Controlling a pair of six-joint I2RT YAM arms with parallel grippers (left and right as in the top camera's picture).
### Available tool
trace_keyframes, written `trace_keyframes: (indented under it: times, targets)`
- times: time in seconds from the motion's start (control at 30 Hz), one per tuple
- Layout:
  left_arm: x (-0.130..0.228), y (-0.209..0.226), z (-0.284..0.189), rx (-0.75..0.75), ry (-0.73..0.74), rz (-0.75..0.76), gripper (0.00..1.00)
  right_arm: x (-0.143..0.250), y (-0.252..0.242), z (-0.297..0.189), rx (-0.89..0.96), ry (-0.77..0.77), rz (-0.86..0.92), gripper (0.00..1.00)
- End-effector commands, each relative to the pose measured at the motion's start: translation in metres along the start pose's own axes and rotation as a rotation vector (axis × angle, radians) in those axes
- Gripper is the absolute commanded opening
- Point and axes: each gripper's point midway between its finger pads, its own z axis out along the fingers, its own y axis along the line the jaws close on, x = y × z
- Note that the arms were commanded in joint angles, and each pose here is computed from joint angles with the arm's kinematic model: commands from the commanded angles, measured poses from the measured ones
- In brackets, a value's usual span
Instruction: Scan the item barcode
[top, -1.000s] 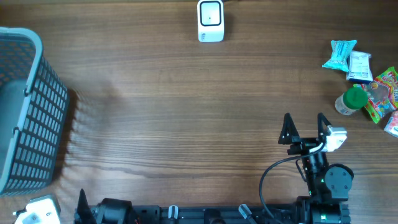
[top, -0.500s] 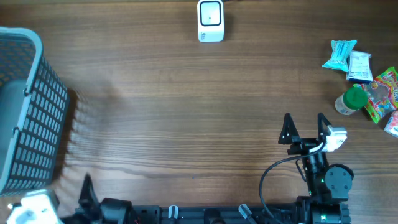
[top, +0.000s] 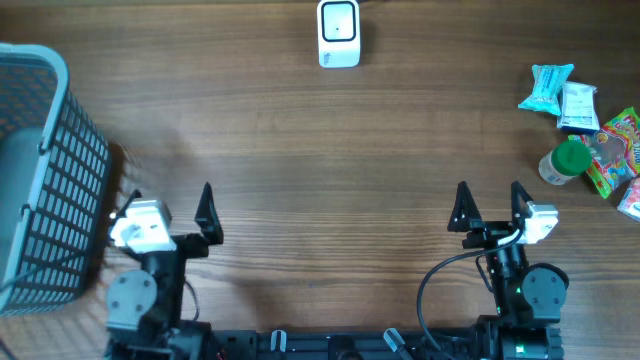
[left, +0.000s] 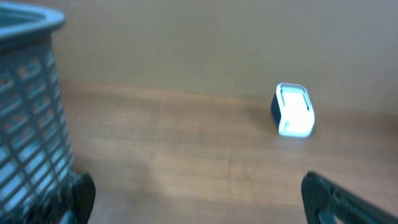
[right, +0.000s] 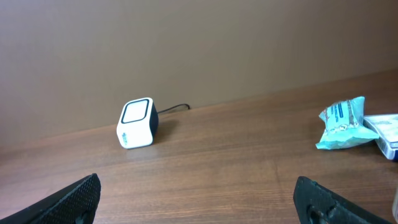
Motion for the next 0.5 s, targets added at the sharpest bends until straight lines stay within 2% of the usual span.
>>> trace_keyframes:
  times: [0.0,0.2,0.37,0.47]
  targets:
    - [0.021,0.001,0.010,0.033,-0.058,-0.018,1.00,-0.002,-0.001,0.000,0.007,-0.009,0.001,1.00]
    - [0.041,0.008,0.018,0.009,-0.080,-0.009,1.00,-0.002,-0.001,0.000,0.007,-0.009,0.001,1.00]
    - [0.037,0.016,0.021,-0.024,-0.180,-0.023,1.00,-0.002,-0.001,0.000,0.007,-0.009,0.001,1.00]
    - [0.043,0.023,0.023,-0.053,-0.168,-0.023,1.00,-0.002,-0.001,0.000,0.007,-0.009,0.001,1.00]
